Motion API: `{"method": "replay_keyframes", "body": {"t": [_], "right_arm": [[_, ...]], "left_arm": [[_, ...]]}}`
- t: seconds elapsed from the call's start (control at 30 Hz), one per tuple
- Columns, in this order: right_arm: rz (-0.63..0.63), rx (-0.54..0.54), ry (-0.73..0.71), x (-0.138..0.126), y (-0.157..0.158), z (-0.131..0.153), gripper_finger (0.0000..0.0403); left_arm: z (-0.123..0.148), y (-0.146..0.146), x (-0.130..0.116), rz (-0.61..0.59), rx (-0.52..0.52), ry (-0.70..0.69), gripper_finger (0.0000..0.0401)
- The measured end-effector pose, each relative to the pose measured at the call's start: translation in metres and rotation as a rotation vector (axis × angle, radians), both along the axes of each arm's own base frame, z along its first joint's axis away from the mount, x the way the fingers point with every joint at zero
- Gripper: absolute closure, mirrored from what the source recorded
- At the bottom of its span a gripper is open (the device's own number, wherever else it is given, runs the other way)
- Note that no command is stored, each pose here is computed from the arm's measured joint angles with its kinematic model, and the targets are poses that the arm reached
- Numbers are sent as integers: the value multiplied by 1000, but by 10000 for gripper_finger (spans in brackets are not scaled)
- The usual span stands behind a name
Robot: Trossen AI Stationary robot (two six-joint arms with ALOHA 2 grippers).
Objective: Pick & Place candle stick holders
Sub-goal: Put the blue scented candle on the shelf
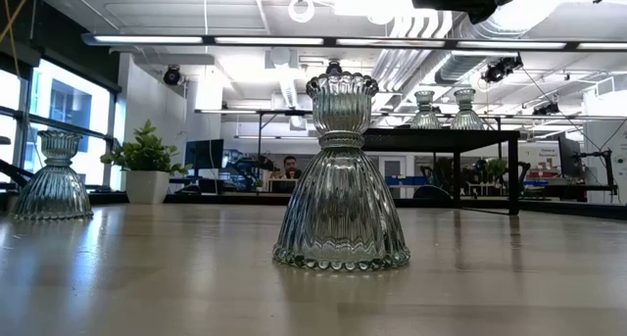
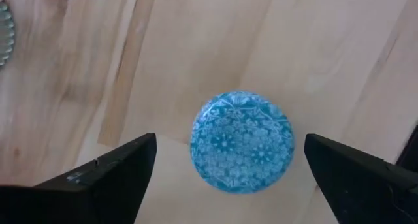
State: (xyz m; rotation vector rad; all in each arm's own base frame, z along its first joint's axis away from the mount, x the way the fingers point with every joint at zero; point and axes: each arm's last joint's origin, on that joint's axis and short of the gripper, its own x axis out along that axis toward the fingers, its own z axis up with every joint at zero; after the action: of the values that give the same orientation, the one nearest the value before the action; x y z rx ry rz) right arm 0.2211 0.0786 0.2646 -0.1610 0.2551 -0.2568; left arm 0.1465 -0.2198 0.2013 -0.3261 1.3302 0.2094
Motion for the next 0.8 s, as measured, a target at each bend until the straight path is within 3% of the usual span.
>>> {"method": "replay_keyframes", "body": {"t": [0.47, 0.8], "right_arm": [[0, -1, 1, 0, 0, 0, 401], [-2, -4, 1, 0, 0, 0, 401]], "left_arm": [[-32, -14, 8, -32, 45, 66, 25], [-36, -11, 14, -72, 60, 85, 118]]}}
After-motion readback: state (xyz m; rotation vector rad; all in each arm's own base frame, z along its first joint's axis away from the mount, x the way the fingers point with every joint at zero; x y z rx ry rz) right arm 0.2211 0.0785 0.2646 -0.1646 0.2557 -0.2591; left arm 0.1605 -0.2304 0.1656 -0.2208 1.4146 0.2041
